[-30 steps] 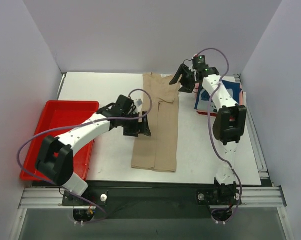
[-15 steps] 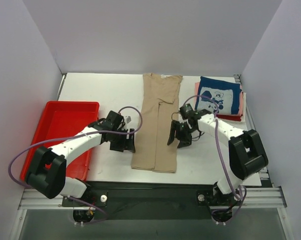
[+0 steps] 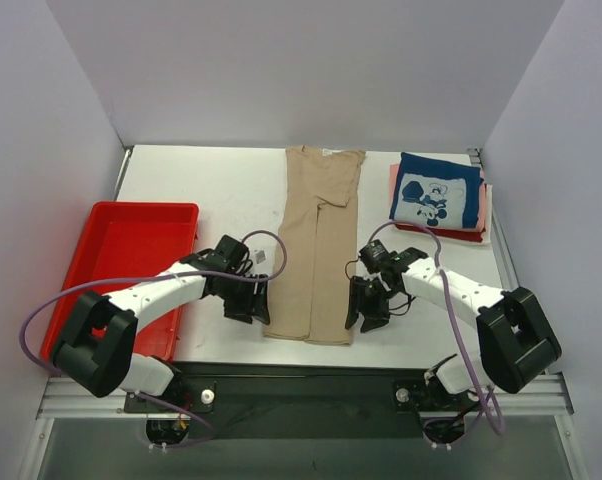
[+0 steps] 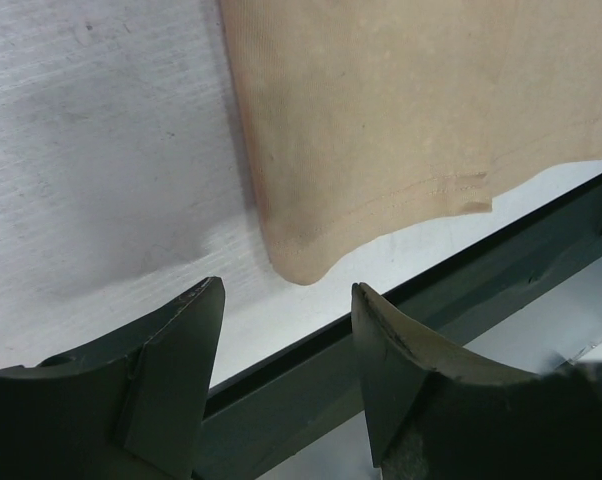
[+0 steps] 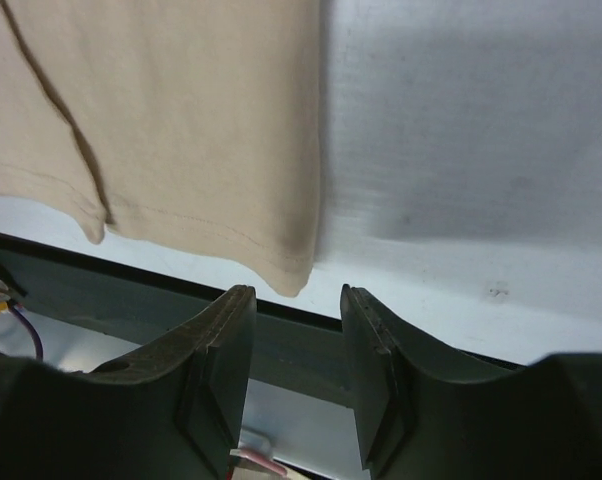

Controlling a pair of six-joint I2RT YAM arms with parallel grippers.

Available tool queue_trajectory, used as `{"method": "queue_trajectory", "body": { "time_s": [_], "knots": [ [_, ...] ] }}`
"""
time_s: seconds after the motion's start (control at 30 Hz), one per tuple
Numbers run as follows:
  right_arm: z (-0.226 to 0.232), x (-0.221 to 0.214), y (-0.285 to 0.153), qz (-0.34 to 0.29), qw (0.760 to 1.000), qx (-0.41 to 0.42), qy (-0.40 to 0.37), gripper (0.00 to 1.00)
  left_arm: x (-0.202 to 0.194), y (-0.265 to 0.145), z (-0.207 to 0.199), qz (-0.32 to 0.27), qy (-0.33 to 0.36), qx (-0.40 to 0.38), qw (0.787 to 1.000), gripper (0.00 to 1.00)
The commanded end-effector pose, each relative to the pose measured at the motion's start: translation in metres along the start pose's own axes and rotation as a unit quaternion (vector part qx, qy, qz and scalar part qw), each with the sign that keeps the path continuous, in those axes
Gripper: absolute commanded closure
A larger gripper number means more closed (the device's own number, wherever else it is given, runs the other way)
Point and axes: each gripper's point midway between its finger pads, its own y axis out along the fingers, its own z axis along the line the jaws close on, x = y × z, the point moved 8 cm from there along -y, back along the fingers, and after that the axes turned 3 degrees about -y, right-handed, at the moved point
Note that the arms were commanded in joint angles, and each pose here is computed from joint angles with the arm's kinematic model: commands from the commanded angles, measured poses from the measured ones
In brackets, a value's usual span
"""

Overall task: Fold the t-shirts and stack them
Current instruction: Rotate the tshirt 90 degrees, then grab the bottom of the folded rectangular tshirt with both arms

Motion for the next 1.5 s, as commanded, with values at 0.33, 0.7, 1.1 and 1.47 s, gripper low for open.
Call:
{"method": "queue_trajectory", "body": {
  "time_s": [0.33,0.7,1.1,1.47],
  "knots": [
    [0.002,-0.02,0.017,0.086,0.996,0.003,0.0,0.64,0.001,0.003,-0.007,0.0,-0.002,-0.026,1.0,0.37],
    [-0.003,-0.023,0.03,0.103,0.994,-0.028,-0.001,0.75,-0.005,0.011,-0.005,0.02,-0.015,-0.018,1.0,0.37],
    [-0.009,-0.025,0.031,0.096,0.994,-0.043,0.004,0.85,-0.008,0.023,-0.004,0.039,-0.035,-0.002,0.999,0.52],
    [-0.01,-0.026,0.031,0.094,0.995,-0.044,0.004,0.89,-0.008,0.036,-0.01,0.049,-0.037,-0.007,0.998,0.66]
  ]
}}
